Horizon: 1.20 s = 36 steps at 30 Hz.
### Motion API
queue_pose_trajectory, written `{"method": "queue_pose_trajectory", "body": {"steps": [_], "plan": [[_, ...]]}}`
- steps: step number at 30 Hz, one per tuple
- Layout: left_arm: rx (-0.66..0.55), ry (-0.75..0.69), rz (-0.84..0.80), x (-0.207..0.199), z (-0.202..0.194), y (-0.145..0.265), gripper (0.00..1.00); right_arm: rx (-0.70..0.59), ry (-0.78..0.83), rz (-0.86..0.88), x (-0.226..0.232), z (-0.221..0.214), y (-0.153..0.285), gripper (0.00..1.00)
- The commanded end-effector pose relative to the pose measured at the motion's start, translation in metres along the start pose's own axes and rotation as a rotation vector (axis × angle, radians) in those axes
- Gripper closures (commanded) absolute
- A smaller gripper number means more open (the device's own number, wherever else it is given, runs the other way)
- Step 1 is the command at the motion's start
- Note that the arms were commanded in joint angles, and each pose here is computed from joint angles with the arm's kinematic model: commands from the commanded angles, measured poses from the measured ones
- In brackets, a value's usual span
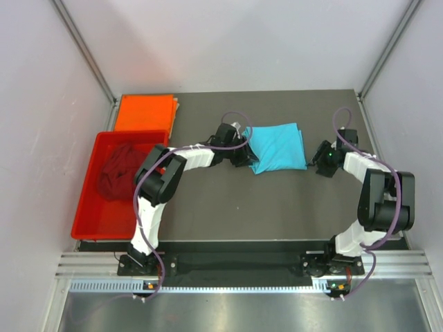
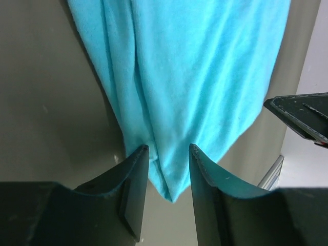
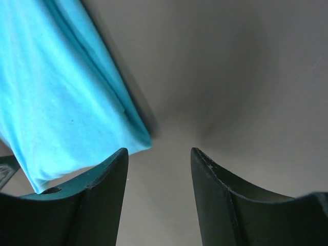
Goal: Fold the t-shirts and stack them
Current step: Fold the tshirt
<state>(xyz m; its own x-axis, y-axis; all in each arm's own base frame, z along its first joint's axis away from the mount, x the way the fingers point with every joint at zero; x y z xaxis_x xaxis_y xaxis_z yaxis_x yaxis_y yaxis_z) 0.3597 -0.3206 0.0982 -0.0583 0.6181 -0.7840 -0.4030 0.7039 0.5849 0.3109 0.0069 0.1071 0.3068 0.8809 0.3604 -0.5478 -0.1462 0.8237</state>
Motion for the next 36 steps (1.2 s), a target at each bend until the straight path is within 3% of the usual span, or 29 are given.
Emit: {"method": "queue_pose_trajectory", "body": {"steps": [1,8,12,13,14,15,16,18,23,36], "plan": [[0.018,-0.004,-0.025,-0.002,0.002,-0.014,0.57,-0.049,0.039,0.075,-0.003,0.014,-0.004,0.48],[0.011,-0.005,-0.037,-0.001,0.007,-0.026,0.59,-0.044,0.043,0.169,-0.005,0.006,-0.025,0.49],[0.002,-0.004,-0.045,-0.003,0.011,-0.028,0.79,-0.046,0.048,0.184,-0.007,0.004,-0.031,0.5],[0.001,-0.004,-0.047,-0.004,0.012,-0.027,0.93,-0.044,0.051,0.183,-0.007,0.004,-0.032,0.52],[-0.001,-0.001,-0.041,-0.004,0.014,-0.026,0.99,-0.041,0.052,0.182,-0.008,0.003,-0.032,0.59],[-0.01,-0.002,-0.045,-0.006,0.017,-0.024,1.0,-0.04,0.051,0.182,-0.008,0.003,-0.033,0.66],[-0.025,0.001,-0.035,-0.006,0.02,-0.022,1.0,-0.038,0.05,0.179,-0.008,0.003,-0.034,0.83],[-0.055,0.004,-0.009,-0.008,0.026,-0.013,1.0,-0.01,0.041,0.154,-0.011,-0.001,-0.035,0.98],[-0.148,0.001,0.068,-0.004,0.038,0.003,1.0,-0.003,0.035,0.105,-0.018,-0.01,-0.027,1.0],[-0.137,0.009,0.124,0.006,0.033,0.009,1.0,0.034,0.04,0.143,-0.02,-0.037,-0.014,1.0]]}}
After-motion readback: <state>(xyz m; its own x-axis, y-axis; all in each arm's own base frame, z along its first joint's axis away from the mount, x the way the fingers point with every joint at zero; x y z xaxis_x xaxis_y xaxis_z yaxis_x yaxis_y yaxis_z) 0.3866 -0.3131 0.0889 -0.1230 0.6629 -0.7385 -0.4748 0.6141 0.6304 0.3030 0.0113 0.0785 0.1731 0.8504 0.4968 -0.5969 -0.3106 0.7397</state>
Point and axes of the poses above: each gripper's point midway between its finger pads, its own y axis back along the fingers, its own x axis along the line the jaws close on, z = x × y, the point moved 8 cm from there along y, back along the fingers, and after that the axes turned 8 degrees about y, right-handed, at the moved point
